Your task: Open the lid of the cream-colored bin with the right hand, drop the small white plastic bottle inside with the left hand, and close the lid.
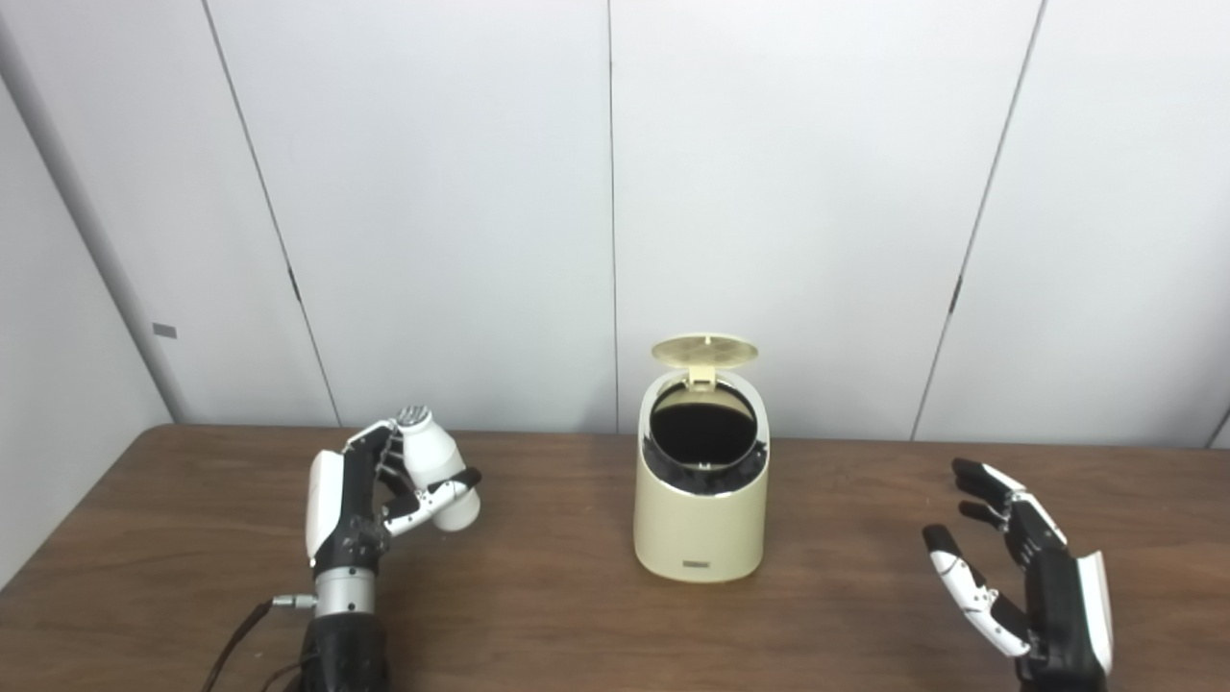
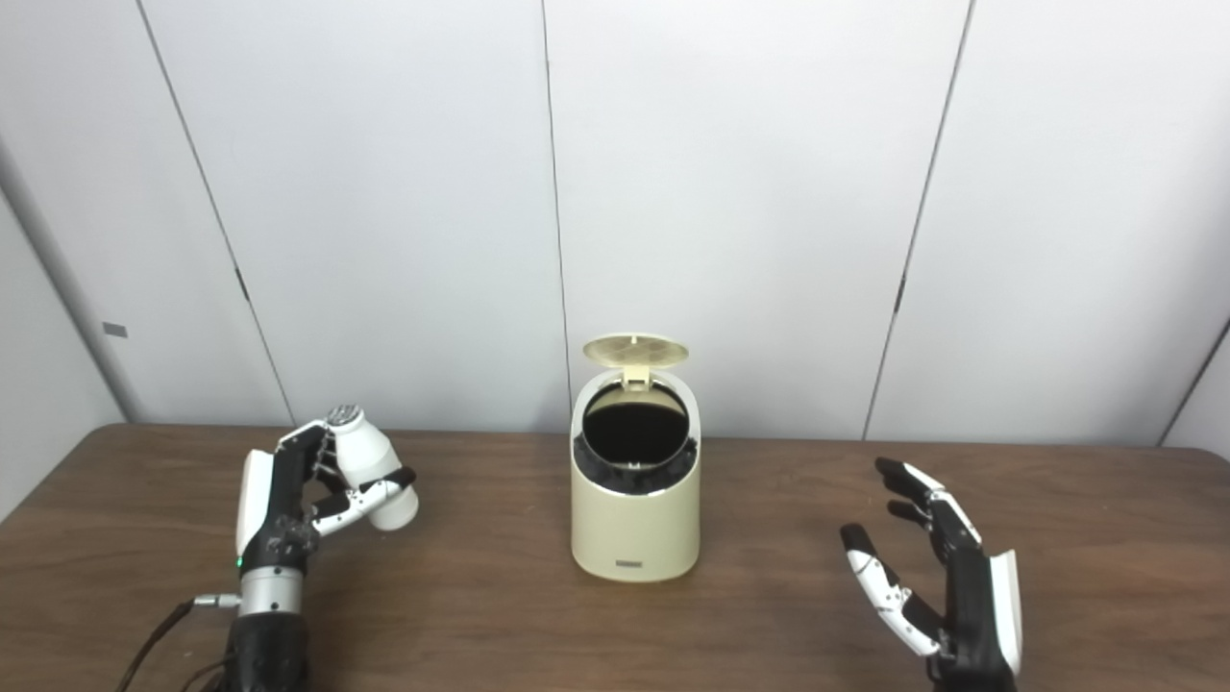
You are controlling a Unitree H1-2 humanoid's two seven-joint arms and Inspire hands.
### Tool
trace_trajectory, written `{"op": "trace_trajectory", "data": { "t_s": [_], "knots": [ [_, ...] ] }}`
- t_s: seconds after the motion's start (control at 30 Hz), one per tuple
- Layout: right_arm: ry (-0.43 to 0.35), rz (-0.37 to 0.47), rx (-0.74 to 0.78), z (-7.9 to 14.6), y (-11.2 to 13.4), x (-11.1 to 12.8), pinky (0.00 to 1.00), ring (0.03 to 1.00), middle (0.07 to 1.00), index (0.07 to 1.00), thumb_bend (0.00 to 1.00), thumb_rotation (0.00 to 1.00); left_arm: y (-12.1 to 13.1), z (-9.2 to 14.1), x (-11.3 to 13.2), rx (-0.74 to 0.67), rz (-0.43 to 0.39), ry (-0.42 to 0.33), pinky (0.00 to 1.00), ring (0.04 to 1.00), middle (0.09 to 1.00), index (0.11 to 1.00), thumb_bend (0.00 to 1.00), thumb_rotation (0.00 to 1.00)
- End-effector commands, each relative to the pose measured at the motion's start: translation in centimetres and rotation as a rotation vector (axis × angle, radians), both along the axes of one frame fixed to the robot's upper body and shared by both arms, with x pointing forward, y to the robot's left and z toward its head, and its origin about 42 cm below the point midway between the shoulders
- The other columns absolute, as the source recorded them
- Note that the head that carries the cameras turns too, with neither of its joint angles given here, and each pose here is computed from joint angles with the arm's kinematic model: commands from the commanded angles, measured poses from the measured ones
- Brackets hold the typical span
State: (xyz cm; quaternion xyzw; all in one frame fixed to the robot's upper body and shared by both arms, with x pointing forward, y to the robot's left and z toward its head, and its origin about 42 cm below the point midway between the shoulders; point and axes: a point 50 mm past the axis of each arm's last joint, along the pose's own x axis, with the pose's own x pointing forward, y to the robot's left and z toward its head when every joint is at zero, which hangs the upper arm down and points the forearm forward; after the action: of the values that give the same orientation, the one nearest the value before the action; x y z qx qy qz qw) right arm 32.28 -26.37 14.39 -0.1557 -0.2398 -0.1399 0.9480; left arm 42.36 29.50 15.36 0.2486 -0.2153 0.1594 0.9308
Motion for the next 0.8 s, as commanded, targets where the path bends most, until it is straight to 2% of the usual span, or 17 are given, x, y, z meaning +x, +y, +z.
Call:
{"op": "trace_trajectory", "data": {
  "t_s": [0.0, 0.23, 0.3, 0.37, 0.77],
  "knots": [
    [0.073, -0.004, -0.008, -2.7, 0.1, -1.5, 0.71, 0.784, 0.784, 0.740, 0.22, 0.42, -0.5, 4.2, 0.7, 0.048, -0.059, -0.157, 0.32, 0.410, 0.481, 0.512, 0.50, 0.00],
    [0.070, 0.008, 0.000, -2.7, 0.4, -1.2, 0.70, 0.784, 0.782, 0.736, 0.23, 0.48, -3.1, 7.7, -1.1, 0.080, -0.167, -0.300, 0.38, 0.454, 0.488, 0.470, 0.50, 0.00],
    [0.068, 0.013, 0.002, -2.7, 0.5, -1.2, 0.70, 0.784, 0.780, 0.732, 0.22, 0.42, -3.9, 8.7, -1.7, 0.094, -0.196, -0.342, 0.39, 0.456, 0.492, 0.464, 0.50, 0.00],
    [0.067, 0.011, -0.001, -2.6, 0.6, -1.2, 0.69, 0.781, 0.777, 0.728, 0.22, 0.42, -4.5, 9.4, -2.0, 0.101, -0.218, -0.368, 0.39, 0.456, 0.493, 0.463, 0.50, 0.00],
    [0.087, 0.011, 0.002, -3.1, 0.6, -1.0, 0.73, 0.786, 0.782, 0.733, 0.23, 0.43, -8.6, 13.0, -4.5, 0.267, -0.297, -0.581, 0.37, 0.450, 0.486, 0.477, 0.50, 0.00]
  ]
}}
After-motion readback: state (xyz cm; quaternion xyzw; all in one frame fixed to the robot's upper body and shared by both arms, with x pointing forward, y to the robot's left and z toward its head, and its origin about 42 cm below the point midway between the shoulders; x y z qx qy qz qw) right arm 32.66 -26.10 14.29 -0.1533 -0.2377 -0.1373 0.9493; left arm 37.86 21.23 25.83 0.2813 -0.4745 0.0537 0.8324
